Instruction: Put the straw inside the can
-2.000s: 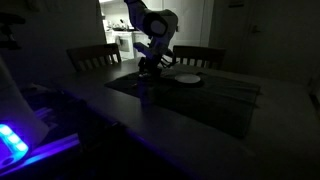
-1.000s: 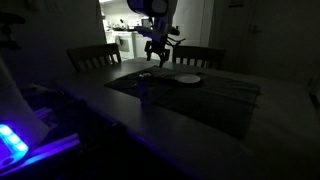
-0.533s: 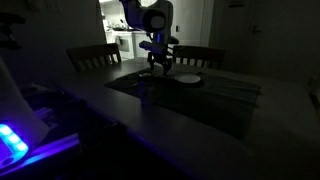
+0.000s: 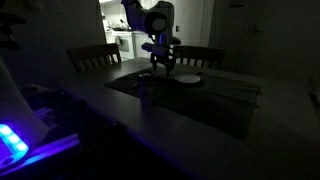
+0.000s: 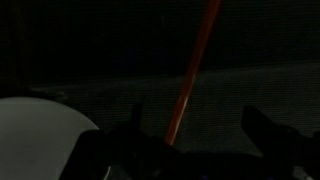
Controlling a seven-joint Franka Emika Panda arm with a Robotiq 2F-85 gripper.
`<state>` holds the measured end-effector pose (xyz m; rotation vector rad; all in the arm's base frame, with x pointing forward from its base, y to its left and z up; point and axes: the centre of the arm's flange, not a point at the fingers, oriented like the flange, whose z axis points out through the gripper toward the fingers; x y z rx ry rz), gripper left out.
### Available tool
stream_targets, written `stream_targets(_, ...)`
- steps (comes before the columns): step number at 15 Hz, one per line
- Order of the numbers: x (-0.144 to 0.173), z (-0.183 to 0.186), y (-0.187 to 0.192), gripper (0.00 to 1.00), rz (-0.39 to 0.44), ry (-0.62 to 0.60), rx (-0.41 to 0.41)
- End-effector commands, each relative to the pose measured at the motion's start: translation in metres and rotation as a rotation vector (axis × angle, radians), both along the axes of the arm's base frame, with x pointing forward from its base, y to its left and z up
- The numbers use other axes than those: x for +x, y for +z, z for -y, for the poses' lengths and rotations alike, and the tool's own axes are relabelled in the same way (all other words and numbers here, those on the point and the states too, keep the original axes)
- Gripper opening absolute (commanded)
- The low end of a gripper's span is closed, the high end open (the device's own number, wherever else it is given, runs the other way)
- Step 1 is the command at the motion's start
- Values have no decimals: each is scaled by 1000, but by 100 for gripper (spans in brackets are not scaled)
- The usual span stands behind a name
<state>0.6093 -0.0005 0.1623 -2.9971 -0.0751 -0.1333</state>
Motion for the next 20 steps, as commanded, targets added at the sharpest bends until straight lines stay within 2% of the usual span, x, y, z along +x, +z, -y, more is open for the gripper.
stream_targets(1,7,2,-12,100,9,-11,-1)
stream_targets(7,5,3,-21,100,-1,-16,2)
stream_targets(10,2,3,-27,93,-3,-20,5)
stream_targets(11,2,3,-28,88,-4,-20,6)
stream_targets(12,2,4,-28,89,-4,-21,6)
stream_targets(15,2,6,-27,83,0,-26,6)
stream_targets(20,2,8,-25,85,-1,-31,5)
